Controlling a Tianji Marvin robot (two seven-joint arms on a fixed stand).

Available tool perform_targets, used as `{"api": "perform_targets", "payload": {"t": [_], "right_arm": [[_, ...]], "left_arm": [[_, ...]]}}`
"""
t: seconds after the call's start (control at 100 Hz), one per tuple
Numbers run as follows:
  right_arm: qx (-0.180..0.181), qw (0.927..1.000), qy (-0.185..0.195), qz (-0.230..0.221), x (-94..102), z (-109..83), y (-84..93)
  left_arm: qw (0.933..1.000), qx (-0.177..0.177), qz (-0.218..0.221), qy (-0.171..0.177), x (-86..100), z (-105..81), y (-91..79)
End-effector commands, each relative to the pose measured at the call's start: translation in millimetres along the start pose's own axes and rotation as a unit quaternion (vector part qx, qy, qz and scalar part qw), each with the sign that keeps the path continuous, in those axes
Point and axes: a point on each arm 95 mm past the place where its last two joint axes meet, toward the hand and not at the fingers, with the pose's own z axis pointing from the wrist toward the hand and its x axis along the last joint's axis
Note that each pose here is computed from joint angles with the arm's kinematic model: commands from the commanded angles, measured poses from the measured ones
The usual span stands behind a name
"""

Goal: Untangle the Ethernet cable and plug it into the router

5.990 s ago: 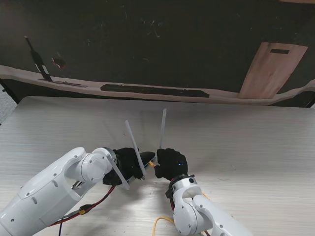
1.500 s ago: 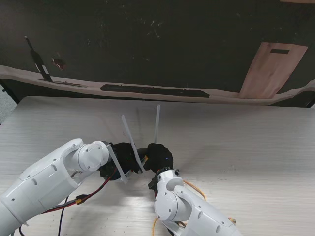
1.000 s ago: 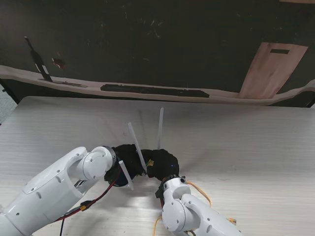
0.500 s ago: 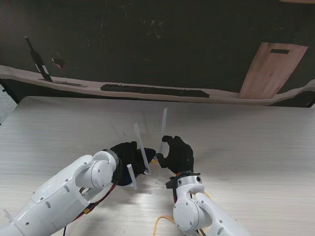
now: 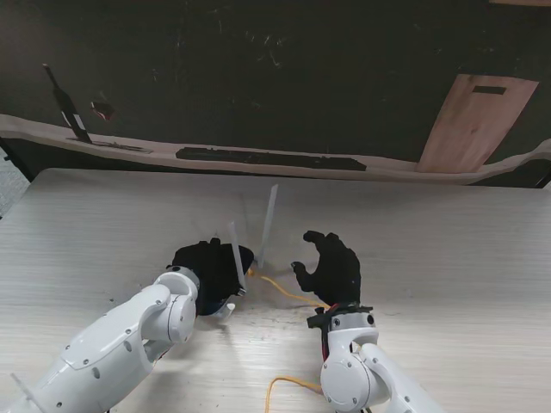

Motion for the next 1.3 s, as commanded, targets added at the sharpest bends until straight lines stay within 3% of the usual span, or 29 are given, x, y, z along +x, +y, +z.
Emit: {"api": "perform_targets", "payload": {"t": [0.0,0.36,0.7,0.94,1.29], "right_arm": [[-0.001,1.0,0.003,0.007,2.1,-3.5,1.3],[-0.011,0.9999,0.004,0.012,0.8,-5.2,4.6],[-0.016,0.9997,0.002,0.016,1.2,-5.2,6.0],[-0.014,0.9996,0.003,0.023,2.0,-5.6,6.2],[-0.012,0.9994,0.024,0.024,4.5,-4.8,16.5]], "left_arm": [[0.9996,-0.02,0.014,-0.016,-5.1,-3.1,23.3],[0.9961,0.058,0.054,-0.039,2.3,-9.1,8.1],[0.9973,0.049,0.037,-0.042,2.6,-14.5,4.0],[0.998,0.048,0.028,-0.028,-1.0,-26.7,-8.0],[0.9927,0.117,-0.023,0.02,-8.9,-54.7,-34.8]]}}
